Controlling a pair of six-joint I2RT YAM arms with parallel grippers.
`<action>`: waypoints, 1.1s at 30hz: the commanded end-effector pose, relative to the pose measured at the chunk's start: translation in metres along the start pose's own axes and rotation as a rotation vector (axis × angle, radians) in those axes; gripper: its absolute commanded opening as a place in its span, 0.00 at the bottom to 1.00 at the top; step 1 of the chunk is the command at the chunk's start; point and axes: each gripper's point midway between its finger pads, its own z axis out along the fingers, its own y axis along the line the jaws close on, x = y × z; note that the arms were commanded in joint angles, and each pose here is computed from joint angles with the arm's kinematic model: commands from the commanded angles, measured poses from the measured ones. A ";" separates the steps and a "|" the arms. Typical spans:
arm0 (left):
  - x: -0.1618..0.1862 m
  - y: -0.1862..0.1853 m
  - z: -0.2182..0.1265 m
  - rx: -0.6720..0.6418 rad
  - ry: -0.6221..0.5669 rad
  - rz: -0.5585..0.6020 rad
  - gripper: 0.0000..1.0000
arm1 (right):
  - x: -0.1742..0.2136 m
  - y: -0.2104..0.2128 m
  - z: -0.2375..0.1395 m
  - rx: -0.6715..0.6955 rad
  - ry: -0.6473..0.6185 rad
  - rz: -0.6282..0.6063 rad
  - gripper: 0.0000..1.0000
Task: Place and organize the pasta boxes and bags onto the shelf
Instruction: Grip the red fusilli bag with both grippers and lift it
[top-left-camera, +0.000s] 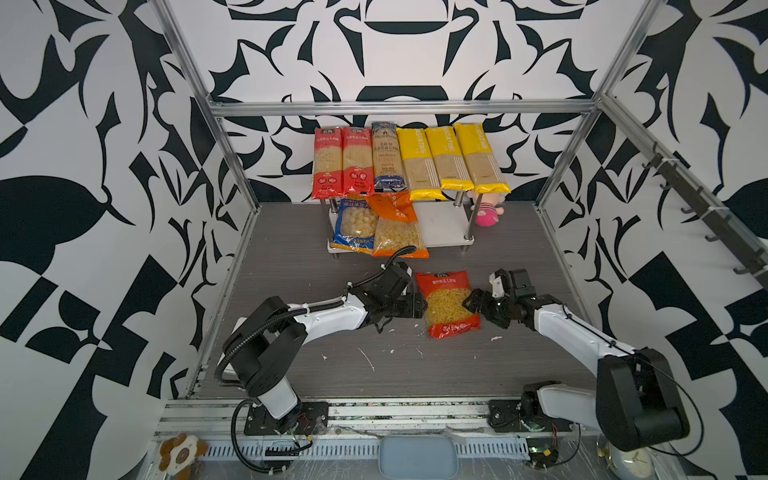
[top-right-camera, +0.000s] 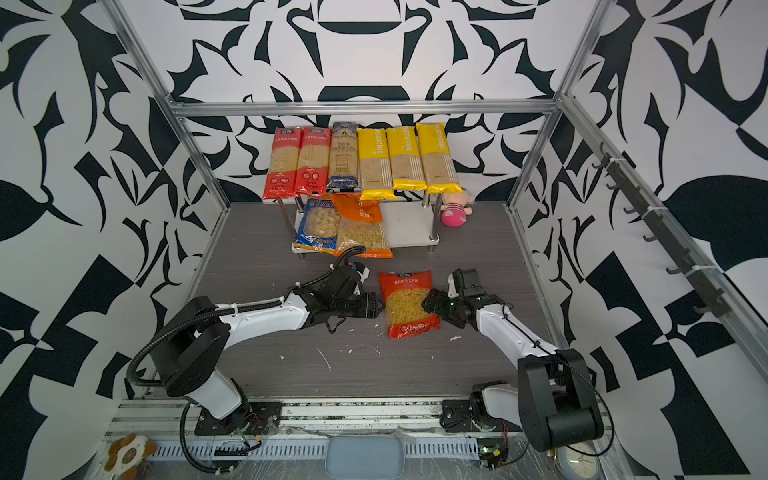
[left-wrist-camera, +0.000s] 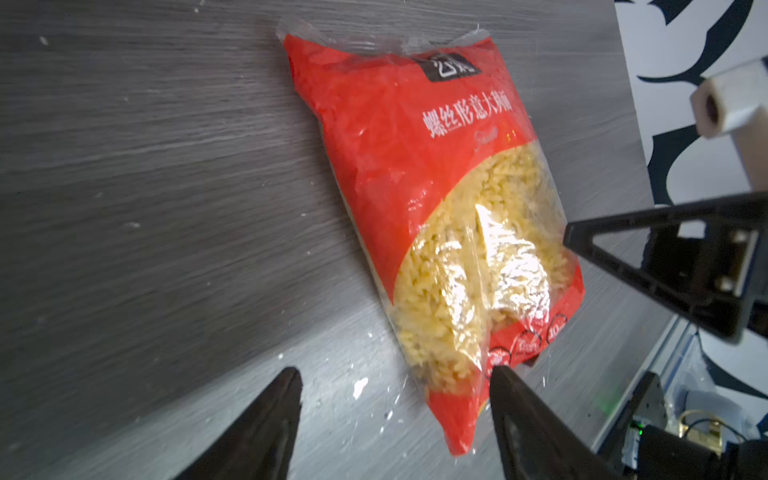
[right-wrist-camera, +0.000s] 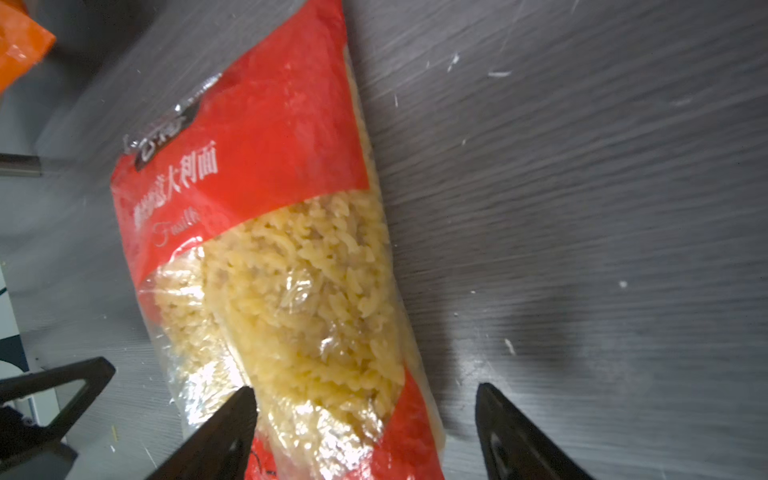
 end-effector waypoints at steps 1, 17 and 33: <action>0.003 -0.003 0.016 0.034 0.013 -0.066 0.75 | -0.012 0.010 0.000 -0.035 -0.034 -0.036 0.86; 0.000 -0.026 0.061 0.101 0.043 -0.094 0.72 | -0.017 0.027 0.022 -0.118 -0.008 -0.044 0.75; 0.003 -0.040 0.064 0.127 0.068 -0.056 0.26 | -0.007 0.047 0.015 -0.268 -0.057 -0.061 0.41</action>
